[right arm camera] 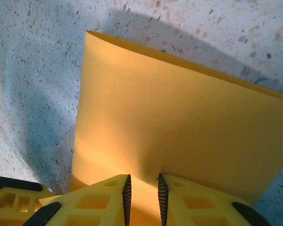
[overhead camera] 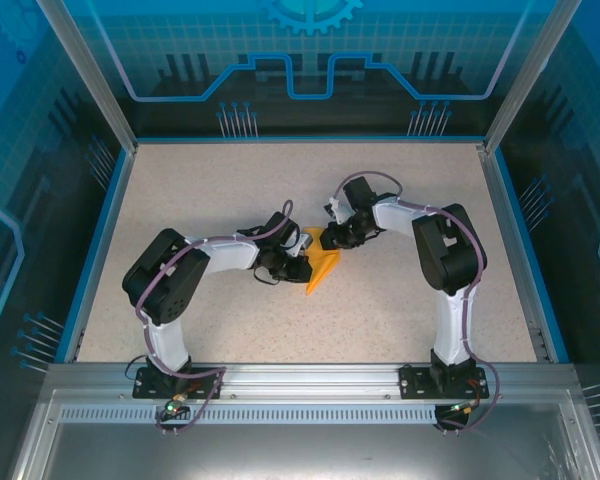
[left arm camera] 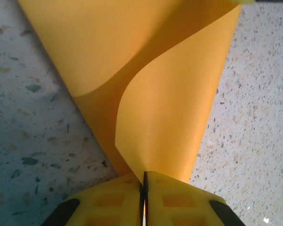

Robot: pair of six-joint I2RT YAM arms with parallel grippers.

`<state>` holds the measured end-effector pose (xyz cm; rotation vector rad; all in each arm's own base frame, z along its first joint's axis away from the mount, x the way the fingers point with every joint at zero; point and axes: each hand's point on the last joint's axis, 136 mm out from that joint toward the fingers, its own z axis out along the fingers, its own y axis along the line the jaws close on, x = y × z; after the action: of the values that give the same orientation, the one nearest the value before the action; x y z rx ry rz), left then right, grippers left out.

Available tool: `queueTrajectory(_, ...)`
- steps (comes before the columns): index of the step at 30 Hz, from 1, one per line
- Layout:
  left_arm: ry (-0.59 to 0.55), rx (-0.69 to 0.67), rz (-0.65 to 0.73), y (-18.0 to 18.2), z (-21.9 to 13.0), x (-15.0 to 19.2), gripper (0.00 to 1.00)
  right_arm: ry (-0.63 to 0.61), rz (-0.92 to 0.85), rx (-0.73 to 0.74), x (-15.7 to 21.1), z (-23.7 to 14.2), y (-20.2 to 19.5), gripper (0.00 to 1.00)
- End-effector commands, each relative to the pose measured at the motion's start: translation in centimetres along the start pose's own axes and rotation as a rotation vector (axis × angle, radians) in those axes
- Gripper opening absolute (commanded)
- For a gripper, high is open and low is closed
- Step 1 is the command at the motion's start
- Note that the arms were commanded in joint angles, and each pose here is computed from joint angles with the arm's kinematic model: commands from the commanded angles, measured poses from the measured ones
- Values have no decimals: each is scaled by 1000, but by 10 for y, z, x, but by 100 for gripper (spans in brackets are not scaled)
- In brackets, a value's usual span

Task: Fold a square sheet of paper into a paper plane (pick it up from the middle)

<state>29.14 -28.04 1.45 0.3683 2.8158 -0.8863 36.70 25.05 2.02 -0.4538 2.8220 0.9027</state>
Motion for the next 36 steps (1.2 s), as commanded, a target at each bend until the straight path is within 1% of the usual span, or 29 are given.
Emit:
queueTrajectory(1, 44, -57, -5, 18, 7, 8, 10, -7, -15, -1, 2, -15, 12, 28)
queueTrajectory(9, 49, -67, -1, 20, 6, 10, 8, -48, -28, -9, 2, -37, 22, 29)
queueTrajectory(14, 52, -75, 3, 22, 6, 11, 7, -50, -18, -61, 10, -42, 33, 28)
queueTrajectory(18, 52, -78, 4, 23, 6, 12, 7, -27, -1, -93, 21, -37, 40, 25)
queueTrajectory(23, 46, -78, 6, 23, 5, 12, 6, 12, 17, -81, 34, -27, 39, 21)
queueTrajectory(36, 57, -68, 8, 21, 6, 14, 6, 30, 29, -54, 36, -10, 37, 20)
